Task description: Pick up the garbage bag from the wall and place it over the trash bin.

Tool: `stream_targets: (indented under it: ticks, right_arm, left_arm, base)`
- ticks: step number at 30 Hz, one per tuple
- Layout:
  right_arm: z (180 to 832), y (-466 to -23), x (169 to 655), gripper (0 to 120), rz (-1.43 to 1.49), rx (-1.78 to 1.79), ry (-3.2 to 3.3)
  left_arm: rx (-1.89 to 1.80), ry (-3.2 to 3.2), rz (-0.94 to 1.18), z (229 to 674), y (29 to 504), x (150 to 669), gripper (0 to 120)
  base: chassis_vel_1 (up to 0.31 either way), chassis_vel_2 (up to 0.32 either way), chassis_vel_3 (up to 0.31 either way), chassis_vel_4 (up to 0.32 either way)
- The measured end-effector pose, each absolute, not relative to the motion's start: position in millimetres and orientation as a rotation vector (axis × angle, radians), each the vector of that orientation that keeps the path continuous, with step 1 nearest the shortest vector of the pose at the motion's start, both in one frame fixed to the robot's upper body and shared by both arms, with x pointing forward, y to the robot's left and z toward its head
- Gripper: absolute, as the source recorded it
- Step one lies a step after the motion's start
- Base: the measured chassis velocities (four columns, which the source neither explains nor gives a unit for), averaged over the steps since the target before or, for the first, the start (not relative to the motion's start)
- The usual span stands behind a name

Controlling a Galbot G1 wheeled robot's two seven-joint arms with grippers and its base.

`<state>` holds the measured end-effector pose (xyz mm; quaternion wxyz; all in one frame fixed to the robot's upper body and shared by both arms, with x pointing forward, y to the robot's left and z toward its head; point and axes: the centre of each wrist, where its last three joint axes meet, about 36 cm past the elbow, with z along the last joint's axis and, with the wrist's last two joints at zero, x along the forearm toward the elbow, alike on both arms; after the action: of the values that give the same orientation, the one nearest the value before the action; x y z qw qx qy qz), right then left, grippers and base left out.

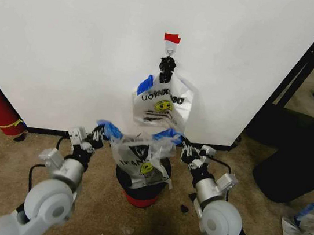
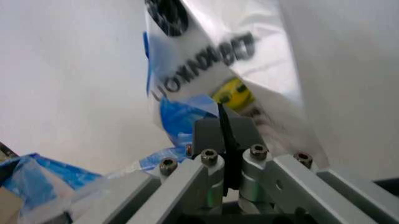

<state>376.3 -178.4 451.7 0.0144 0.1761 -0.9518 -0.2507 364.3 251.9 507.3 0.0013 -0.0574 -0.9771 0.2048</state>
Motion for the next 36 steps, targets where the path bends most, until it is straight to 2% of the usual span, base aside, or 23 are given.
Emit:
stream_targets:
  ticks: [6,13,19,36]
  right_arm:
    - [456,-175,380,0,-0.818,0.552,-2.979]
    - [431,-173,376,0,-0.805,0.513,-2.967]
    - [400,-173,350,0,-0.681,0.468,-2.920]
    - [403,-195,288,0,-0.432,0.354,-2.766]
  left_arm:
    - [-0.169,-3.094,0.657,518,261,373,0]
    - [-0.129,-3.056,0.644,487,257,368,0]
    - [-0.111,-2.986,0.591,460,247,347,0]
    - [-0.183,-2.686,0.352,483,244,304,0]
  base:
    - [0.000,0.000,0.000,0.000]
    - [0.000,0.000,0.000,0.000]
    - [0.000,0.000,0.000,0.000]
    - [0.000,0.000,0.000,0.000]
